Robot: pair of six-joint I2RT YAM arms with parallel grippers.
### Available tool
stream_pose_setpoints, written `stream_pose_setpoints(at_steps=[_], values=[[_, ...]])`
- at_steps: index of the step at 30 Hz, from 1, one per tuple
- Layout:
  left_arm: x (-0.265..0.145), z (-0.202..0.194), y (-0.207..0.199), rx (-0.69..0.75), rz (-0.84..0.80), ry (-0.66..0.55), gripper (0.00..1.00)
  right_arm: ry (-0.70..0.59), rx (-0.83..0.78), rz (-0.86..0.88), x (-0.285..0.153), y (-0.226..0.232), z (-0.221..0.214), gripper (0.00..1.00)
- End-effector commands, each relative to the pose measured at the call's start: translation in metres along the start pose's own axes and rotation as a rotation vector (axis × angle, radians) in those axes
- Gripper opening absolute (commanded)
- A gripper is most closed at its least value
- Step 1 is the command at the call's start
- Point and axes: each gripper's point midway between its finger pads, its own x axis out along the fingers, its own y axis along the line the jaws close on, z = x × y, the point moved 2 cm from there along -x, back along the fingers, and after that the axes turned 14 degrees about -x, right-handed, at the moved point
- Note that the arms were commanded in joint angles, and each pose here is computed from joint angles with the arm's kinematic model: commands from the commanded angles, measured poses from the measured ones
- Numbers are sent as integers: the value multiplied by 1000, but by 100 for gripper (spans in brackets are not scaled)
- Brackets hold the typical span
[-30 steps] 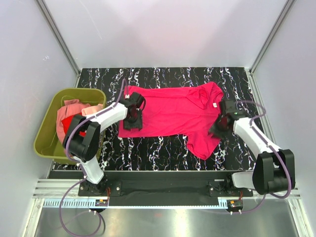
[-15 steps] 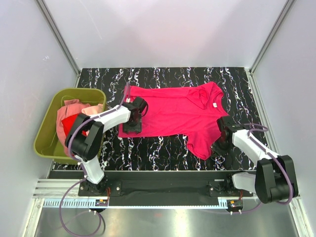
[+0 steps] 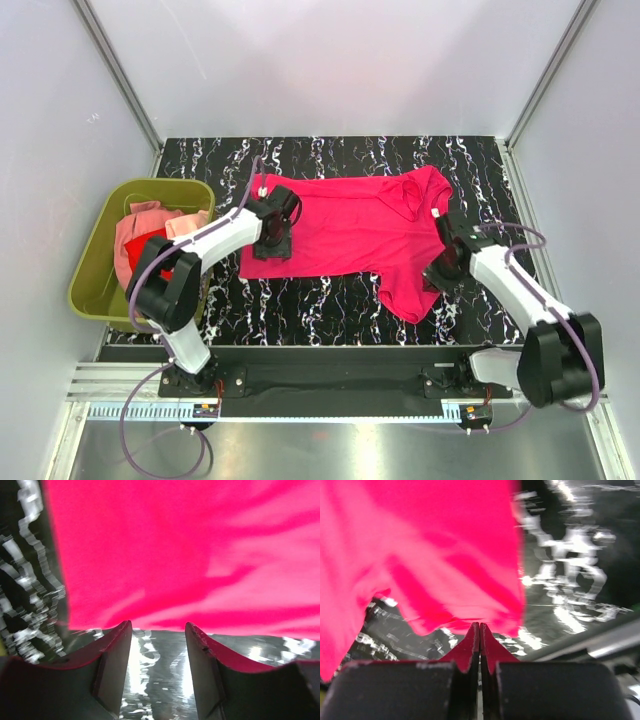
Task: Fold and stack the t-shirts
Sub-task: Fold the tshirt
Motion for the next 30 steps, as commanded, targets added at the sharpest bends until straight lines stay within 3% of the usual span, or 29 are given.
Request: stream_pose_setpoints(at_steps=[1, 6, 10, 14, 17, 21, 30], values=[[-9, 12, -36, -4, -155, 20, 51, 47, -113, 78, 12, 39, -8, 0], [-3, 16, -42, -16, -169, 33, 48, 86, -187, 13, 39, 52, -34, 0], [6, 17, -23, -16, -56, 11, 49, 111, -205, -129, 55, 19, -56, 0], [23, 6, 2, -14, 72, 0, 49, 101, -230, -75, 51, 17, -68, 0], [28, -1, 15, -9, 118, -2, 49, 85, -230, -146, 46, 6, -67, 0], [26, 1, 21, -7, 151, -19, 49, 107, -248, -253, 45, -21, -77, 0], [28, -7, 31, 2, 199, -18, 50, 71, -215, -197, 34, -35, -85, 0]])
